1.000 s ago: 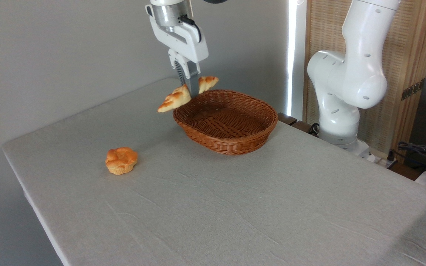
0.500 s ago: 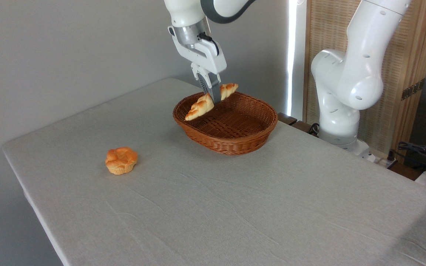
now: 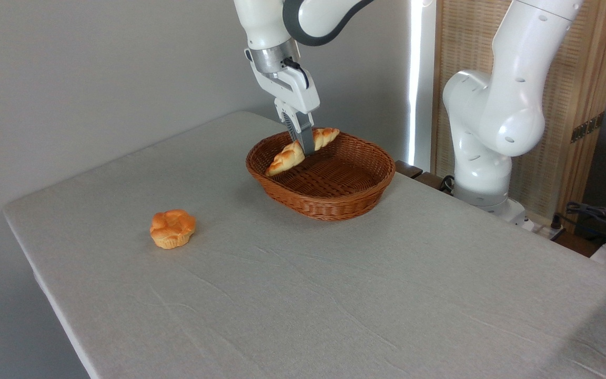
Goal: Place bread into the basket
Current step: 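Lower the bread into the basket and open the gripper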
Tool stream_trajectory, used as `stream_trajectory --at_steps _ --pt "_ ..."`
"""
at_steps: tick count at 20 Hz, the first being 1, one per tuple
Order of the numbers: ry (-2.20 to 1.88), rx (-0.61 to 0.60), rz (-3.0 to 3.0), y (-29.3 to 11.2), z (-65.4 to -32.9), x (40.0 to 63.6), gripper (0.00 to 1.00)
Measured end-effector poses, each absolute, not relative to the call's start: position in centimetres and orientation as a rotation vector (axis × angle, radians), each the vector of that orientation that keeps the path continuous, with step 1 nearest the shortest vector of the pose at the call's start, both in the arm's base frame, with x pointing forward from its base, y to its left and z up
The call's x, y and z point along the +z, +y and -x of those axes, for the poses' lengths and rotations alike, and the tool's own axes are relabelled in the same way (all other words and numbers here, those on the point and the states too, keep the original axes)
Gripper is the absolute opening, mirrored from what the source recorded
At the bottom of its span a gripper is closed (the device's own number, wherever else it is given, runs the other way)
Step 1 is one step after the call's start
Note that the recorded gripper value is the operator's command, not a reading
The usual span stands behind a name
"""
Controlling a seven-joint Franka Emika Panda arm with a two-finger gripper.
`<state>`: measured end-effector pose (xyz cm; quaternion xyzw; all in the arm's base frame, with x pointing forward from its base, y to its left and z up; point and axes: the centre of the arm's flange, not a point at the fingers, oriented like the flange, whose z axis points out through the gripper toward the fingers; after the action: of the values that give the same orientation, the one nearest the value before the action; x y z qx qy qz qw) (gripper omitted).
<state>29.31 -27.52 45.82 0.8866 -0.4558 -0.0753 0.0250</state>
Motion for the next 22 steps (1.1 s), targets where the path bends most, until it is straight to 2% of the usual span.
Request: stream_trajectory --at_steps 17,20,22 --pt "-1.412 -0.199 -2.740 -28.6 -29.9 44.7 1.00" --pt "-1.382 -0.207 -2.763 -29.0 -29.5 44.9 1.00" --pt "-1.388 -0.240 -2.760 -29.2 -29.3 45.9 1.00"
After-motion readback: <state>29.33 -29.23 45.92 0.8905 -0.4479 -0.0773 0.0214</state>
